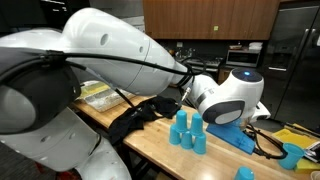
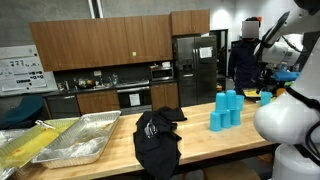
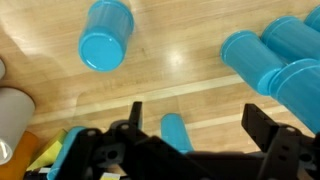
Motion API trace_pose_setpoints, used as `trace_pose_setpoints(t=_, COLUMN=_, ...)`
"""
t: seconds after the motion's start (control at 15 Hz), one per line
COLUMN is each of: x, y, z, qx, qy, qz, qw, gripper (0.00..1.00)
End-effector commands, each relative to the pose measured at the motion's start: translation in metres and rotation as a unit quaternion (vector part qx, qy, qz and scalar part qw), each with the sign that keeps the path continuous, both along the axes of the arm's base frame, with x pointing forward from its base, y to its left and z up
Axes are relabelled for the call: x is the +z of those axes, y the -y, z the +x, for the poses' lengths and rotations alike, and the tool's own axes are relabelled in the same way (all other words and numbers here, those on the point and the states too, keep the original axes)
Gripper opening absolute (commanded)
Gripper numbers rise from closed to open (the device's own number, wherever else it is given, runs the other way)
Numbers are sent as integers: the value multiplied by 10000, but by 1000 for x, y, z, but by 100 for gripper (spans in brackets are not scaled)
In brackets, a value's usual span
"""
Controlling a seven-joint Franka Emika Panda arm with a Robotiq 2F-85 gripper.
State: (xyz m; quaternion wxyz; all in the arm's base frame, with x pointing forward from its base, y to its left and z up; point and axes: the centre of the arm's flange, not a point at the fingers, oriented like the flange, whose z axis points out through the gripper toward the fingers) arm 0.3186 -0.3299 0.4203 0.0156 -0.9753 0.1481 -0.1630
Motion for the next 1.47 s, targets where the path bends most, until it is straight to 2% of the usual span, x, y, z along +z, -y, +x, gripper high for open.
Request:
trace_pose_setpoints(t=0.0, x=16, y=-10, z=-7, qx=473, qy=217, qz=-383, qw=9979, gripper=100)
trace_pose_setpoints(t=0.2, x=18, y=-16, z=-11, qx=1066, qy=305, qz=-740, qw=9911, gripper=100)
trace_pose_setpoints(t=0.53, x=13, y=-31, z=-15, qx=2032, qy=457, qz=-843, qw=9744, gripper=100)
trace_pose_setpoints(t=0.93, x=2, y=-49, z=-19, qx=2606, qy=716, qz=-569, qw=9611, gripper=100)
trace_pose_setpoints(t=1.0, x=4, y=-50, z=-20, qx=2647, qy=650, qz=-350, qw=9615, gripper=100)
trace_pose_setpoints(t=1.07, x=7, y=-52, z=-20, qx=2636, qy=399, qz=-185, qw=9636, gripper=100)
trace_pose_setpoints(t=1.4, x=21, y=-58, z=-26, qx=2791, qy=-409, qz=457, qw=9583, gripper=100)
